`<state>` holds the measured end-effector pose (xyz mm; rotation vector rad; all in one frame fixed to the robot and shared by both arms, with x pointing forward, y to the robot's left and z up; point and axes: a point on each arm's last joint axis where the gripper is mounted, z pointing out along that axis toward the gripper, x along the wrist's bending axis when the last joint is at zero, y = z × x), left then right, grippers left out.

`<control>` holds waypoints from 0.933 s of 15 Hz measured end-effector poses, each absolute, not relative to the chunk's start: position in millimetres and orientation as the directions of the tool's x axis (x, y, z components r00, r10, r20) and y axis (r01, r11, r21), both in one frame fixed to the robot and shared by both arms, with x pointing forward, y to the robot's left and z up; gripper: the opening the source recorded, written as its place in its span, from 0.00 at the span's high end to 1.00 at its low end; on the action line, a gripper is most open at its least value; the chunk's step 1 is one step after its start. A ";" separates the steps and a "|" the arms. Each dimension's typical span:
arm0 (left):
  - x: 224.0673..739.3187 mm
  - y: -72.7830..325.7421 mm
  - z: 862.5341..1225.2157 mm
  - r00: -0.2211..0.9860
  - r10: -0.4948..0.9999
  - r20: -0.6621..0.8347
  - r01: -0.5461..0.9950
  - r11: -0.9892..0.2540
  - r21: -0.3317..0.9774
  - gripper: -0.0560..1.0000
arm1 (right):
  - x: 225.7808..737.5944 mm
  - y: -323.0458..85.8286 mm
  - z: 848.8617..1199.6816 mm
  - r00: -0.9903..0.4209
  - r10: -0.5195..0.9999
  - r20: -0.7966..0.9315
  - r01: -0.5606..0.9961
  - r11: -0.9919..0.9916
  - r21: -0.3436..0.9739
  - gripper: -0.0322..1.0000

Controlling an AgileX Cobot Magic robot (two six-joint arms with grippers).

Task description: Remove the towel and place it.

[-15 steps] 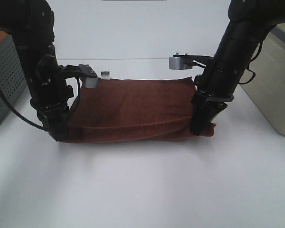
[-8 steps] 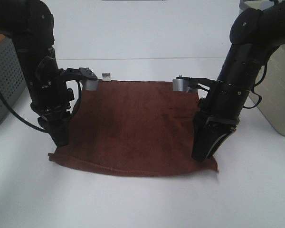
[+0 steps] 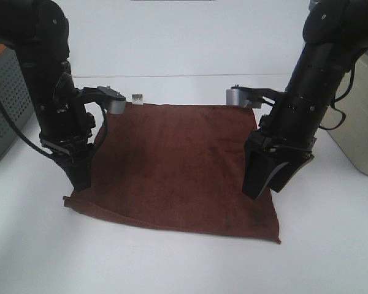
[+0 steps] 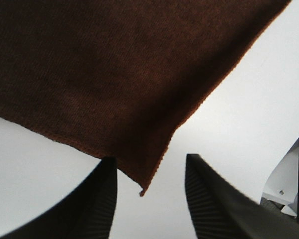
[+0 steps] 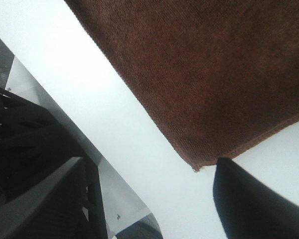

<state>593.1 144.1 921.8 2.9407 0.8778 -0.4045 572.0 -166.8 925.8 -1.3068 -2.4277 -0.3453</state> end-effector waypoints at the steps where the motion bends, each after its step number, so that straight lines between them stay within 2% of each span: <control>1: 593.6 144.0 922.5 0.775 0.577 -0.258 0.588 -0.808 -0.043 0.48 | 575.0 -166.0 940.0 -0.517 0.752 0.410 0.842 0.533 0.083 0.36; 3: 597.1 142.7 927.3 0.711 0.661 -0.242 0.670 -0.740 -0.053 0.32 | 580.4 -164.5 971.7 -0.527 0.759 0.383 0.847 0.504 0.168 0.36; 4: 597.2 141.4 940.1 0.678 0.701 -0.221 0.713 -0.700 -0.036 0.26 | 585.8 -163.1 1009.4 -0.530 0.770 0.355 0.847 0.459 0.267 0.36; 6: 595.8 139.8 970.3 0.655 0.733 -0.184 0.749 -0.662 0.028 0.25 | 590.8 -162.3 1047.0 -0.504 0.795 0.338 0.851 0.388 0.354 0.36; 10: 592.6 141.9 1033.3 0.497 0.854 -0.154 0.865 -0.473 0.167 0.24 | 598.5 -168.9 1109.8 -0.363 0.883 0.298 0.865 0.200 0.461 0.36; 14: 584.2 152.5 1098.1 0.453 0.888 -0.079 0.851 -0.404 0.335 0.24 | 594.4 -184.8 1144.3 -0.264 0.946 0.188 0.834 0.126 0.537 0.36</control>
